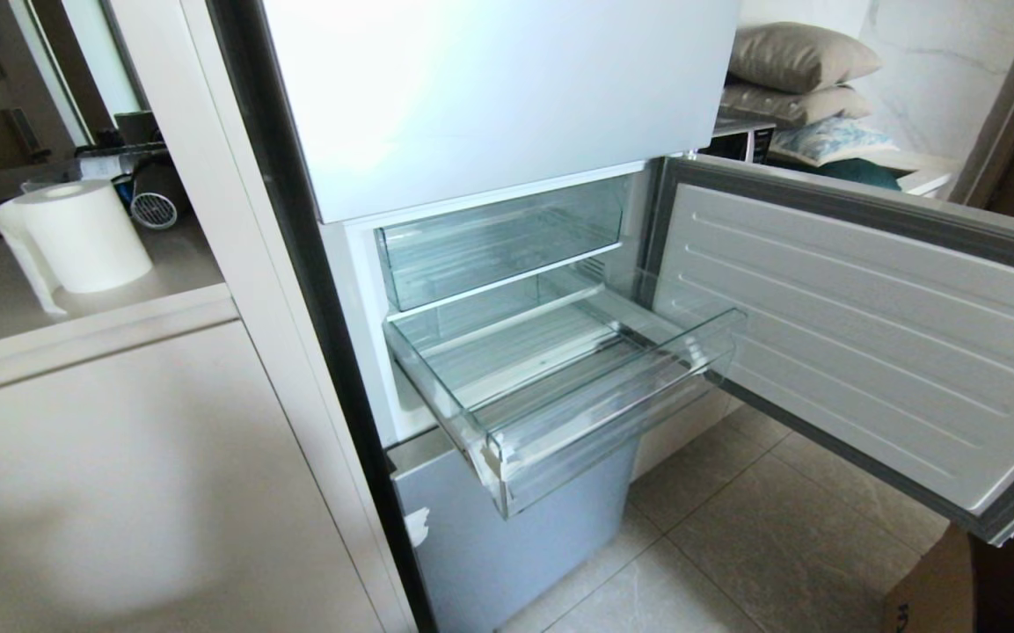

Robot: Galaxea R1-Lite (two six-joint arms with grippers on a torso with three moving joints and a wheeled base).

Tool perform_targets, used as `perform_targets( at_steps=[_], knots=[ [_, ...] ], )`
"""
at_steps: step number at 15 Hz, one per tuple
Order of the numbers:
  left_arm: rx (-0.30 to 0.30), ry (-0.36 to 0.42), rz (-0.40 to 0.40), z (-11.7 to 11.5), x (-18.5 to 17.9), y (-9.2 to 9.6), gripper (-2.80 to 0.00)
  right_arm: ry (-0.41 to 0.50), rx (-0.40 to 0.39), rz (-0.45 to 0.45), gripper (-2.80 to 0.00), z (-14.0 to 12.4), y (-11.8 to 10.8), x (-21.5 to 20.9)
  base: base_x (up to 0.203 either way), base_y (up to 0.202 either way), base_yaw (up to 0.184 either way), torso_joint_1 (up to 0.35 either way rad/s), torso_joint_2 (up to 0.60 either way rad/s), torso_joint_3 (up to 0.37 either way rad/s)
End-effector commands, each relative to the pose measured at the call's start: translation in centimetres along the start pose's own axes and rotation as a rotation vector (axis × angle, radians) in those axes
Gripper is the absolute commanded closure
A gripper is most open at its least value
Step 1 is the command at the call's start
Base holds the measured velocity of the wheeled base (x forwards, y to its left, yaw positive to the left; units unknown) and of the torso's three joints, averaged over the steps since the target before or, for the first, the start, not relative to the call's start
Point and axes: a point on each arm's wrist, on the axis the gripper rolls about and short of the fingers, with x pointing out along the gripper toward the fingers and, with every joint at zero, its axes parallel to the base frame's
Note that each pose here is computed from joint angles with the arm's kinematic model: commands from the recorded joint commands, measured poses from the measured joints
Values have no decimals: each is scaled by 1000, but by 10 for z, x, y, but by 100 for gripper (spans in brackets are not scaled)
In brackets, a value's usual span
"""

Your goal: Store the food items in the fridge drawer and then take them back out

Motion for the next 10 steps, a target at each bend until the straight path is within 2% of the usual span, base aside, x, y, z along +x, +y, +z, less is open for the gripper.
perform_targets(
  at_steps=[1,3,4,10],
  knots=[
    [0,2,0,0,0,0,0,-9,-1,3,-280,0,0,6,0,0,0,0,0,0],
    [0,2,0,0,0,0,0,-10,-2,4,-280,0,0,10,0,0,0,0,0,0],
    [0,2,0,0,0,0,0,-11,-2,5,0,0,0,11,0,0,0,0,0,0],
    [0,2,0,0,0,0,0,-15,-1,8,0,1,1,12,0,0,0,0,0,0]
  ],
)
